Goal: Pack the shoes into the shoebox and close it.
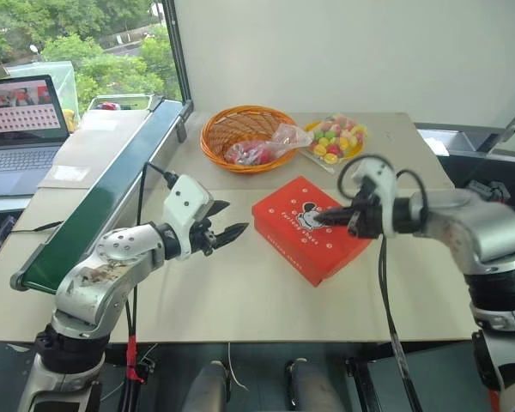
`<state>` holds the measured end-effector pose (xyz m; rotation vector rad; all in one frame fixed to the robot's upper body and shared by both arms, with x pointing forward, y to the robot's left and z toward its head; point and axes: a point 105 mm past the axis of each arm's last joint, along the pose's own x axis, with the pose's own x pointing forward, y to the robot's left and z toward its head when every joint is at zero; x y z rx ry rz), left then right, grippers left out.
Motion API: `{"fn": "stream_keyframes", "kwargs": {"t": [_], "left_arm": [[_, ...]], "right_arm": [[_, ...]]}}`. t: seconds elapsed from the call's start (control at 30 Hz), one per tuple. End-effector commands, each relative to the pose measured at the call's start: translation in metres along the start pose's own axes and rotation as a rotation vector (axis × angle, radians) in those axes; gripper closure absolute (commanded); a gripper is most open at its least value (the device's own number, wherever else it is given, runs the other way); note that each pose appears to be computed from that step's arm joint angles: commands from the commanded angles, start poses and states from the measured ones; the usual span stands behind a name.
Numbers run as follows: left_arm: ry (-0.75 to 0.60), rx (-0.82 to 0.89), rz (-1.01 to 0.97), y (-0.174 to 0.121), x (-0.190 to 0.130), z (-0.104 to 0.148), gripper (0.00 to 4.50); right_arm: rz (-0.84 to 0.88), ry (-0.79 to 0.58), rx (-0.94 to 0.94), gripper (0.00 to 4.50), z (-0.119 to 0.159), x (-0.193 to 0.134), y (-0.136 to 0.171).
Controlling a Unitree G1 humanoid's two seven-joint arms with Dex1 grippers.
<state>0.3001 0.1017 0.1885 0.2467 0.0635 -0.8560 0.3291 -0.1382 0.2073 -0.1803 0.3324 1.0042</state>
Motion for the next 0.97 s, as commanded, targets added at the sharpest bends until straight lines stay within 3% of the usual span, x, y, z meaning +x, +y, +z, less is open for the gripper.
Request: {"fn": "stream_keyframes", "kwargs": {"t": [0.03, 0.3, 0.53, 0.73, 0.77, 0.97], "left_arm": [[-0.087, 0.039, -0.065, -0.007, 0.000, 0.022, 1.41], [-0.080, 0.031, -0.107, 0.000, 0.003, 0.025, 1.41], [-0.078, 0.032, -0.140, 0.000, 0.001, 0.030, 1.41], [-0.057, 0.057, -0.140, 0.002, -0.002, 0.030, 1.41], [-0.051, 0.062, -0.143, 0.002, -0.004, 0.030, 1.41], [-0.013, 0.084, -0.129, 0.010, -0.015, 0.024, 1.41]], "right_arm": [[-0.007, -0.055, -0.100, 4.48, 0.012, -0.017, 0.008], [0.012, -0.103, -0.186, 4.48, 0.023, -0.029, 0.034], [0.044, -0.106, -0.159, 2.39, 0.022, -0.029, 0.043], [0.055, -0.066, -0.191, 0.19, 0.021, -0.027, 0.044], [0.063, -0.063, -0.195, 0.02, 0.021, -0.027, 0.045], [0.019, 0.039, -0.260, 0.02, 0.008, -0.023, 0.038]]}}
